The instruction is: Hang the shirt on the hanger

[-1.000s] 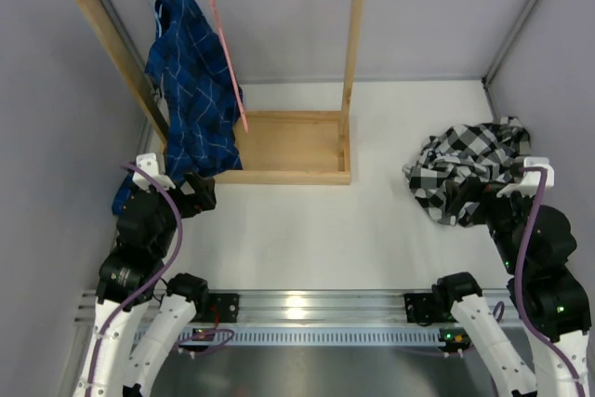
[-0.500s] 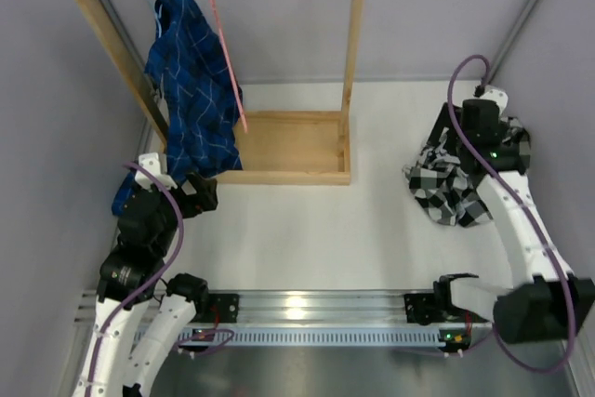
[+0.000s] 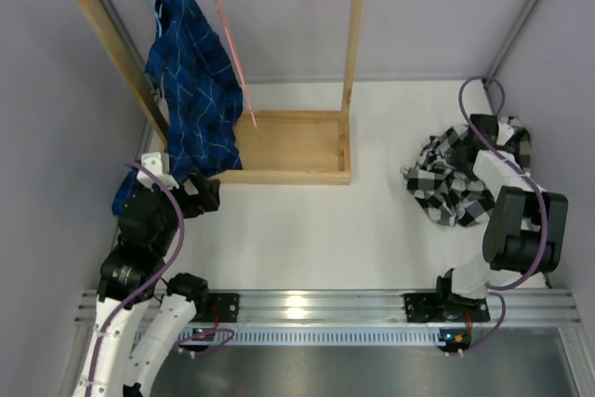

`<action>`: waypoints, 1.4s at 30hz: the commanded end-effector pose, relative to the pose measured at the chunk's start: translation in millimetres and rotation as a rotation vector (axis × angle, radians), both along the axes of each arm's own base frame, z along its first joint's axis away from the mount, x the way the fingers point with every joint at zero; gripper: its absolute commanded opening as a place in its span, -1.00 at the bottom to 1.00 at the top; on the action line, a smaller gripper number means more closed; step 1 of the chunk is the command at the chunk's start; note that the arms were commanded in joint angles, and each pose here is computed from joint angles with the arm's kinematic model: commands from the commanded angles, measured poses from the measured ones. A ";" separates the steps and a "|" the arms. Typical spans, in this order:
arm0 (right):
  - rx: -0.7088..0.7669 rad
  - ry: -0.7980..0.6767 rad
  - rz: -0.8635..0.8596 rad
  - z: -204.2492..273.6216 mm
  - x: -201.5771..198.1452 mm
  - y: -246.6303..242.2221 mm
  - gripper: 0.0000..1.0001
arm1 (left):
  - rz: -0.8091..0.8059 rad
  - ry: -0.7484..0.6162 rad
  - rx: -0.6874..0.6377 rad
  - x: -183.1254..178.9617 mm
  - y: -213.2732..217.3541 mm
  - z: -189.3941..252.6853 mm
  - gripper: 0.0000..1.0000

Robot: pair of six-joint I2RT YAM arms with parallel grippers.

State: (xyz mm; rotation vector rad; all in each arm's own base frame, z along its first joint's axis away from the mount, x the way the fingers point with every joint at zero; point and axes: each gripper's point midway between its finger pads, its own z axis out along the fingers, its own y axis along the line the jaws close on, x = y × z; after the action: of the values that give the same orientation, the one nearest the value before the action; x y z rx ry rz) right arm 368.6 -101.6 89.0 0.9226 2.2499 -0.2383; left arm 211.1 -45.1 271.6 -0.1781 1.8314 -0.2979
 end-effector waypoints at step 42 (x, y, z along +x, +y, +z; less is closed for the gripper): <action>0.176 -0.573 0.833 154.0 -214.3 205.1 0.99 | -0.593 0.208 -0.189 -49.1 -240.7 -79.6 0.96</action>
State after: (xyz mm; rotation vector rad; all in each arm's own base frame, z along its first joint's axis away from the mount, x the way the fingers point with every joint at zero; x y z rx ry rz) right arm 157.4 146.9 235.9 -0.0161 1.9358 0.6592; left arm 144.0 -254.0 149.4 0.3394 2.2284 -0.9319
